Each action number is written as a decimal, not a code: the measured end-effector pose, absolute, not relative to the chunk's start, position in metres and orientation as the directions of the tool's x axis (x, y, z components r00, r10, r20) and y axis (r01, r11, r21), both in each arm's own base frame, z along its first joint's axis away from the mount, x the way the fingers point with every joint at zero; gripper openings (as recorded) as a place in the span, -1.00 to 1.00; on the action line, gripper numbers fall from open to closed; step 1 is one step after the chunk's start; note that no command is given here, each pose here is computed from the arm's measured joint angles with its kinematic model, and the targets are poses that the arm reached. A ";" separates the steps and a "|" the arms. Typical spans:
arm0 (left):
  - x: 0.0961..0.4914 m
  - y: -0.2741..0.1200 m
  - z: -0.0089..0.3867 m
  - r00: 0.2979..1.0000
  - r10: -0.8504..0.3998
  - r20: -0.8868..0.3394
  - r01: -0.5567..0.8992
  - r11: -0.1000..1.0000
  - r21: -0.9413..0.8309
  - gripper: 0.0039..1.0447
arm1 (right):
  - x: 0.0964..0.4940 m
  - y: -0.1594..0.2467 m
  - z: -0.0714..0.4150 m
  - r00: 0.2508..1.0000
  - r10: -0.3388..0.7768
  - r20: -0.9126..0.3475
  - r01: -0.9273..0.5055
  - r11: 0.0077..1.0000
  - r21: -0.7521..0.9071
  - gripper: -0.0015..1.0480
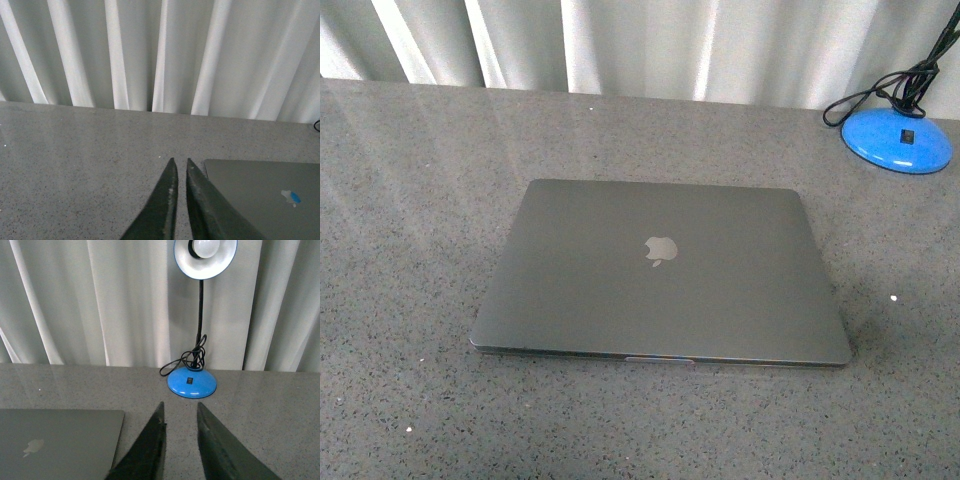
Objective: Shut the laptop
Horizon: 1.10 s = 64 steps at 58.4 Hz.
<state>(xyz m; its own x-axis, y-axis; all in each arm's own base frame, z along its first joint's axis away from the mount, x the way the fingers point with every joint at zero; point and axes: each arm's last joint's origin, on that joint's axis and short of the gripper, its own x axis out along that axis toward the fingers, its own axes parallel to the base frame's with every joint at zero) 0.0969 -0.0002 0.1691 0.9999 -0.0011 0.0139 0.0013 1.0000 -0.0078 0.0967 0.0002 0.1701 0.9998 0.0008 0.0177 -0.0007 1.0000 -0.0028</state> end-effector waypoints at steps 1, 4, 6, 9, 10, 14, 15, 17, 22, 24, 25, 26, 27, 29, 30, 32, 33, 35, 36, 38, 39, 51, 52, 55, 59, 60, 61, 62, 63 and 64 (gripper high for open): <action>0.097 0.000 0.169 1.000 -0.001 0.014 0.001 1.000 -0.008 -0.33 | 0.097 0.000 0.170 1.000 0.001 0.018 -0.001 1.000 -0.003 -0.55; 0.097 0.000 0.169 1.000 -0.001 0.014 0.001 1.000 -0.008 -0.16 | 0.097 0.000 0.170 1.000 0.001 0.018 -0.001 1.000 -0.003 -0.34; 0.097 0.000 0.169 1.000 -0.001 0.014 0.001 1.000 -0.008 -0.02 | 0.097 0.000 0.170 1.000 0.001 0.018 -0.001 1.000 -0.003 -0.24; 0.097 0.000 0.169 1.000 -0.001 0.014 0.001 1.000 -0.008 0.15 | 0.097 0.000 0.170 1.000 0.001 0.018 -0.001 1.000 -0.003 -0.08; 0.097 0.000 0.169 1.000 -0.001 0.014 0.001 1.000 -0.008 0.19 | 0.097 0.000 0.170 1.000 0.001 0.018 -0.001 1.000 -0.003 -0.01; 0.097 0.000 0.169 1.000 -0.001 0.014 0.001 1.000 -0.008 0.39 | 0.097 0.000 0.170 1.000 0.001 0.018 -0.001 1.000 -0.003 0.19; 0.097 0.000 0.169 1.000 -0.001 0.014 0.001 1.000 -0.008 0.46 | 0.097 0.000 0.170 1.000 0.001 0.018 -0.001 1.000 -0.003 0.26; 0.097 0.000 0.169 1.000 -0.001 0.014 0.001 1.000 -0.008 0.56 | 0.097 0.000 0.170 1.000 0.001 0.018 -0.001 1.000 -0.003 0.36; 0.097 0.000 0.169 1.000 -0.001 0.014 0.001 1.000 -0.008 0.87 | 0.097 0.000 0.170 1.000 0.001 0.018 -0.001 1.000 -0.003 0.66; 0.097 0.000 0.169 1.000 -0.001 0.014 0.001 1.000 -0.007 0.91 | 0.097 0.000 0.170 1.000 0.001 0.018 -0.001 1.000 -0.003 0.76; 0.097 0.000 0.169 1.000 -0.001 0.014 0.001 1.000 -0.006 0.89 | 0.097 0.000 0.170 1.000 0.001 0.018 -0.001 1.000 -0.002 0.82; 0.097 0.000 0.169 1.000 -0.001 0.014 0.001 1.000 -0.007 0.87 | 0.097 0.000 0.170 1.000 0.001 0.018 -0.001 1.000 -0.002 0.84; 0.097 0.000 0.169 1.000 -0.001 0.014 0.001 1.000 -0.007 0.86 | 0.097 0.000 0.170 1.000 0.000 0.018 0.000 1.000 -0.002 0.84; 0.097 0.000 0.169 1.000 -0.001 0.014 0.001 1.000 -0.007 0.87 | 0.097 0.000 0.170 1.000 0.001 0.018 -0.001 1.000 -0.002 0.80; 0.097 0.000 0.169 1.000 -0.001 0.014 0.001 1.000 -0.006 0.87 | 0.097 0.000 0.170 1.000 0.001 0.018 -0.001 1.000 -0.002 0.80; 0.097 0.000 0.169 1.000 -0.001 0.014 0.001 1.000 -0.007 0.87 | 0.097 0.000 0.170 1.000 0.001 0.018 -0.001 1.000 -0.002 0.81; 0.097 0.000 0.169 1.000 -0.001 0.014 0.001 1.000 -0.007 0.87 | 0.097 0.000 0.170 1.000 0.001 0.018 -0.001 1.000 -0.002 0.81; 0.097 0.000 0.169 1.000 -0.001 0.014 0.001 1.000 -0.007 0.87 | 0.097 0.000 0.170 1.000 0.001 0.018 -0.001 1.000 -0.002 0.81; 0.097 0.000 0.169 1.000 -0.001 0.014 0.001 1.000 -0.007 0.87 | 0.097 0.000 0.170 1.000 0.001 0.018 -0.001 1.000 -0.002 0.81; 0.097 0.000 0.169 1.000 -0.001 0.014 0.001 1.000 -0.007 0.87 | 0.097 0.000 0.170 1.000 0.001 0.018 -0.001 1.000 -0.002 0.81; 0.097 0.000 0.169 1.000 -0.001 0.014 0.001 1.000 -0.006 0.87 | 0.097 0.000 0.170 1.000 0.001 0.018 -0.001 1.000 -0.002 0.81; 0.097 0.000 0.169 1.000 -0.001 0.014 0.001 1.000 -0.007 0.87 | 0.097 0.000 0.170 1.000 0.001 0.018 -0.001 1.000 -0.002 0.81; 0.097 0.000 0.169 1.000 -0.001 0.014 0.001 1.000 -0.007 0.87 | 0.097 0.000 0.170 1.000 0.001 0.018 -0.001 1.000 -0.002 0.81; 0.097 0.000 0.169 1.000 -0.001 0.014 0.001 1.000 -0.007 0.87 | 0.097 0.000 0.170 1.000 0.001 0.018 -0.001 1.000 -0.002 0.81; 0.097 0.000 0.169 1.000 -0.001 0.014 0.001 1.000 -0.006 0.87 | 0.097 0.000 0.170 1.000 0.001 0.018 -0.001 1.000 -0.002 0.81; 0.097 0.000 0.169 1.000 -0.001 0.014 0.001 1.000 -0.007 0.87 | 0.097 0.000 0.170 1.000 0.001 0.018 -0.001 1.000 -0.002 0.81; 0.097 0.000 0.169 1.000 -0.001 0.014 0.001 1.000 -0.006 0.87 | 0.097 0.000 0.170 1.000 0.001 0.018 -0.001 1.000 -0.002 0.81; 0.097 0.000 0.169 1.000 -0.001 0.014 0.001 1.000 -0.006 0.87 | 0.097 0.000 0.170 1.000 0.001 0.018 -0.001 1.000 -0.002 0.81; 0.097 0.000 0.169 1.000 -0.001 0.014 0.001 1.000 -0.007 0.87 | 0.097 0.000 0.170 1.000 0.001 0.018 -0.001 1.000 -0.002 0.81; 0.097 0.000 0.169 1.000 -0.001 0.014 0.001 1.000 -0.006 0.87 | 0.097 0.000 0.170 1.000 0.001 0.018 -0.001 1.000 -0.002 0.81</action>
<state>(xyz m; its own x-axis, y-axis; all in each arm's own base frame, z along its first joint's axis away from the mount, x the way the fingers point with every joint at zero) 0.0968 -0.0002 0.1691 0.9999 -0.0011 0.0143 0.0012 1.0000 -0.0063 0.0967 0.0002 0.1701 0.9998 0.0008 0.0177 -0.0007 1.0000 -0.0021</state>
